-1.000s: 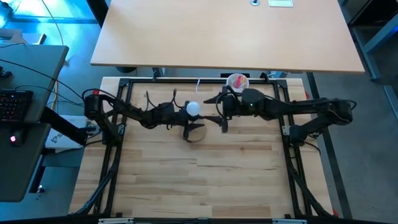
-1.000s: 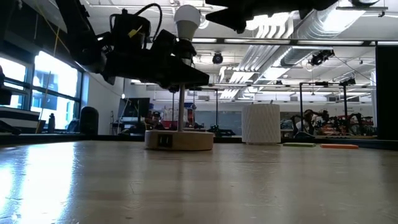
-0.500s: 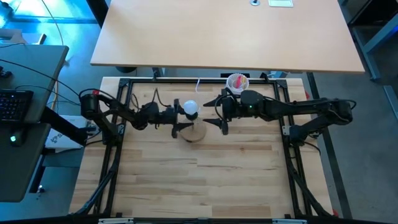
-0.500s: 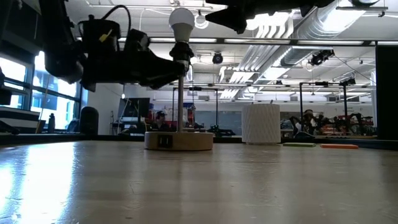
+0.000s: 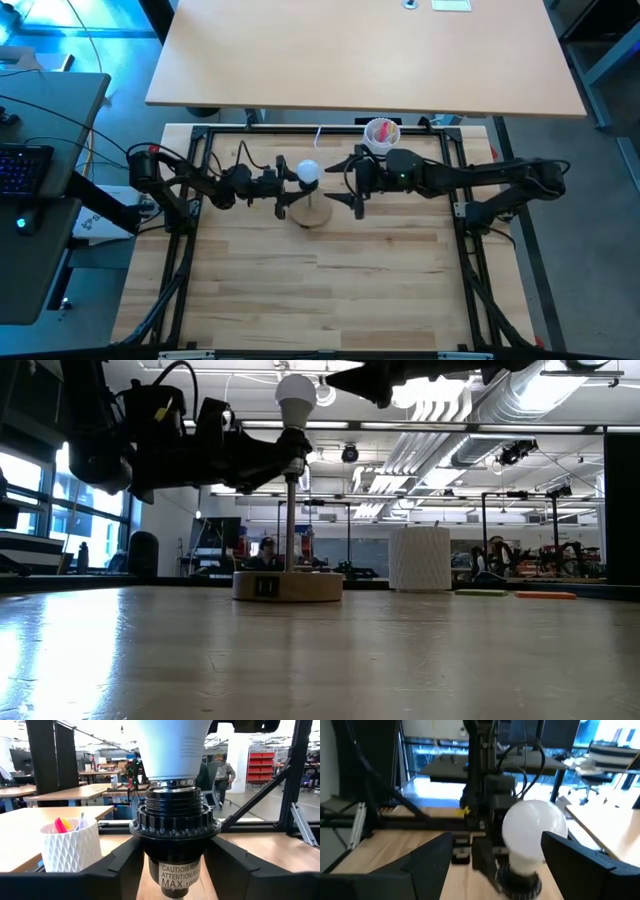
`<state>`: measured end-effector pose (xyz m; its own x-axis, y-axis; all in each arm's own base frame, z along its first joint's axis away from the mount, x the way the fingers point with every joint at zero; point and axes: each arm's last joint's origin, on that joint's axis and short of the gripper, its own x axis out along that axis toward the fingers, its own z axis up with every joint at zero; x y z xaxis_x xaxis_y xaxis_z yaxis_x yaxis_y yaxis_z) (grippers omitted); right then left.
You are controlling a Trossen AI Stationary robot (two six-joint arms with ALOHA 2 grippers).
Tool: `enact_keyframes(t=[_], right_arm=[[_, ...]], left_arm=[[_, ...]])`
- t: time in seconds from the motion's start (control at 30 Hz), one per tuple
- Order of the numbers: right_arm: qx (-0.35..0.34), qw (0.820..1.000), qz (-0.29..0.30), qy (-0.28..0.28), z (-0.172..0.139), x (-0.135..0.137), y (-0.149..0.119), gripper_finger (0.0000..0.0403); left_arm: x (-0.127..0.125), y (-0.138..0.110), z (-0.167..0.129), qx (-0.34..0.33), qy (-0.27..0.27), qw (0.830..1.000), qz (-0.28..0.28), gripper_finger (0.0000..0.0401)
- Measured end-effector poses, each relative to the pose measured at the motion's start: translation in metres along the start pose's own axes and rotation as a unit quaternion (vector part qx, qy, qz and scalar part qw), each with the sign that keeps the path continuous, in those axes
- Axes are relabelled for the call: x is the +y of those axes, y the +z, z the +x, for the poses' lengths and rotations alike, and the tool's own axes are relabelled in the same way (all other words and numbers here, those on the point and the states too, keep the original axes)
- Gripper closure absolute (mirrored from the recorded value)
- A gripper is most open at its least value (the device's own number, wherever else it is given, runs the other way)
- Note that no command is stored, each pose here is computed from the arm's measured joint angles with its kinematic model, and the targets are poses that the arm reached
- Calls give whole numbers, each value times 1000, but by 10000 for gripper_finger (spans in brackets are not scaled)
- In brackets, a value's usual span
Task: Screw lightbulb
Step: Insert the light bulb into the lamp
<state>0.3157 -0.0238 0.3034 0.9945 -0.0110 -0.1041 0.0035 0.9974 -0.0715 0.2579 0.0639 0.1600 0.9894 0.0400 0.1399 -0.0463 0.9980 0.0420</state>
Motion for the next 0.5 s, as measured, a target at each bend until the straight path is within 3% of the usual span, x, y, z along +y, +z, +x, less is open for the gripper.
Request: enact_keyframes(t=[0.3,0.5], right_arm=[[-10,999,-12,-42,20,-18,-17,100],[-23,999,0,-23,19,-29,-17,100]], left_arm=[[0,-1,0,7,0,1000,-1,238],[0,-2,0,10,0,1000,-1,239]])
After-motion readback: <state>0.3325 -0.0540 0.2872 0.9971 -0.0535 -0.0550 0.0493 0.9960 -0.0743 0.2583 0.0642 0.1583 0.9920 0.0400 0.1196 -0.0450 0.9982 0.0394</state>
